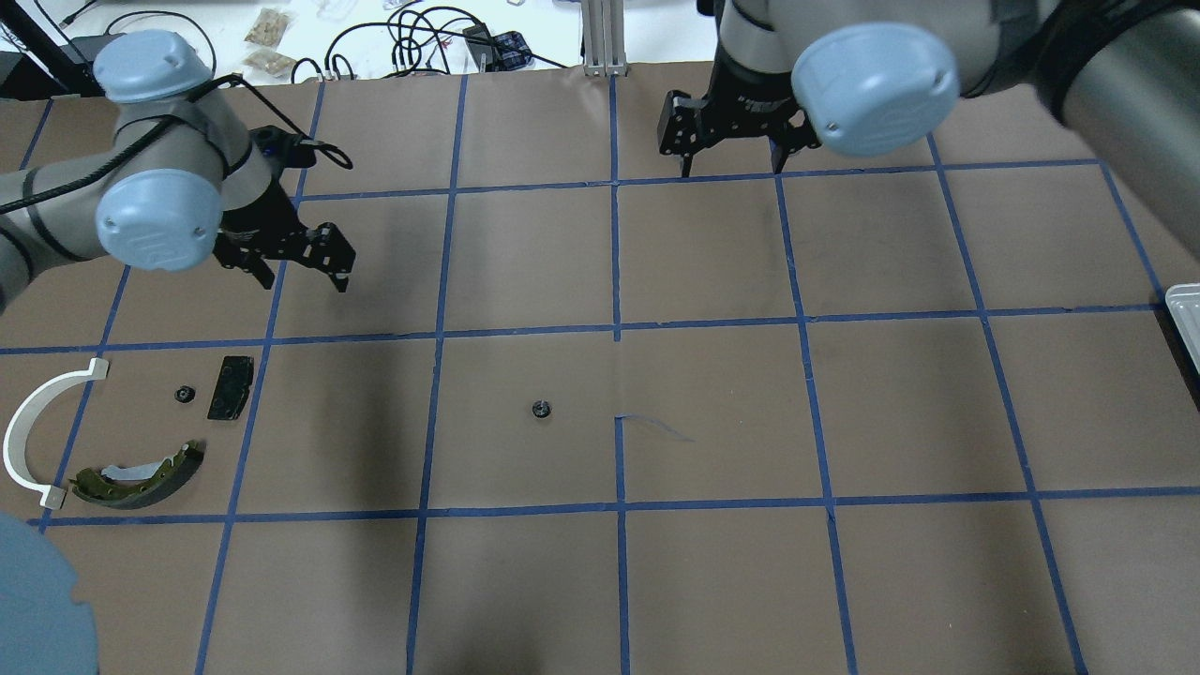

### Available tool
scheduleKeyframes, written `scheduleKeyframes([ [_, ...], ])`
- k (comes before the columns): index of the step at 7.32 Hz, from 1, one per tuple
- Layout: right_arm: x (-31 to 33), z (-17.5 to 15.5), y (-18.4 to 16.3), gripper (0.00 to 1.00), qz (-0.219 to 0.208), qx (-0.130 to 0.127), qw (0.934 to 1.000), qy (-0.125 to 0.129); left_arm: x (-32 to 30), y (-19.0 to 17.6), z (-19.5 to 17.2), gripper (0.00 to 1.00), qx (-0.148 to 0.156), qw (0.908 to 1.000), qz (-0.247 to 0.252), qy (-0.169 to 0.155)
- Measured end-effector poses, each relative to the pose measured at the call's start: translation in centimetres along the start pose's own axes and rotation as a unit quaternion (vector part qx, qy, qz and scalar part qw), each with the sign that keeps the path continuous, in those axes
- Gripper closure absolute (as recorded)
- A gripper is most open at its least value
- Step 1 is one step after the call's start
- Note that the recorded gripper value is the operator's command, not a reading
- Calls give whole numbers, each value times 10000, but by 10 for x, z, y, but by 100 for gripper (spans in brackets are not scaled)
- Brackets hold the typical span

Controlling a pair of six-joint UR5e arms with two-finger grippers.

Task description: Place bearing gear from tray to pile

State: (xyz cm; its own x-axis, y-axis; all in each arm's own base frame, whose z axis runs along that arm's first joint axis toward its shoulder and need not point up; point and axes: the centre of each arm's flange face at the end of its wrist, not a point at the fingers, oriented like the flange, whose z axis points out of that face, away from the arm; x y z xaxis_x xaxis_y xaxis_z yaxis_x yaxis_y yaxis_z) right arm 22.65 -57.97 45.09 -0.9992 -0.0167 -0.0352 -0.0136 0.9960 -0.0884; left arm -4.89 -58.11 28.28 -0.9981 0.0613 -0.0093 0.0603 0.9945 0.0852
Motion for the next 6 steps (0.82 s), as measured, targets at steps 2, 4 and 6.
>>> scheduleKeyframes([
  [2, 31, -38, 9, 0, -210, -192, 9996, 77, 100, 11, 11, 0, -87, 9992, -307, 231],
  [4, 57, -44, 35, 0, -490, -431, 9978, 98, 171, 32, 33, 0, -303, 9983, -354, 356],
  [6, 72, -30, 51, 0, -443, -311, 9985, 111, 198, 54, 67, 0, -593, 9958, -451, 527],
])
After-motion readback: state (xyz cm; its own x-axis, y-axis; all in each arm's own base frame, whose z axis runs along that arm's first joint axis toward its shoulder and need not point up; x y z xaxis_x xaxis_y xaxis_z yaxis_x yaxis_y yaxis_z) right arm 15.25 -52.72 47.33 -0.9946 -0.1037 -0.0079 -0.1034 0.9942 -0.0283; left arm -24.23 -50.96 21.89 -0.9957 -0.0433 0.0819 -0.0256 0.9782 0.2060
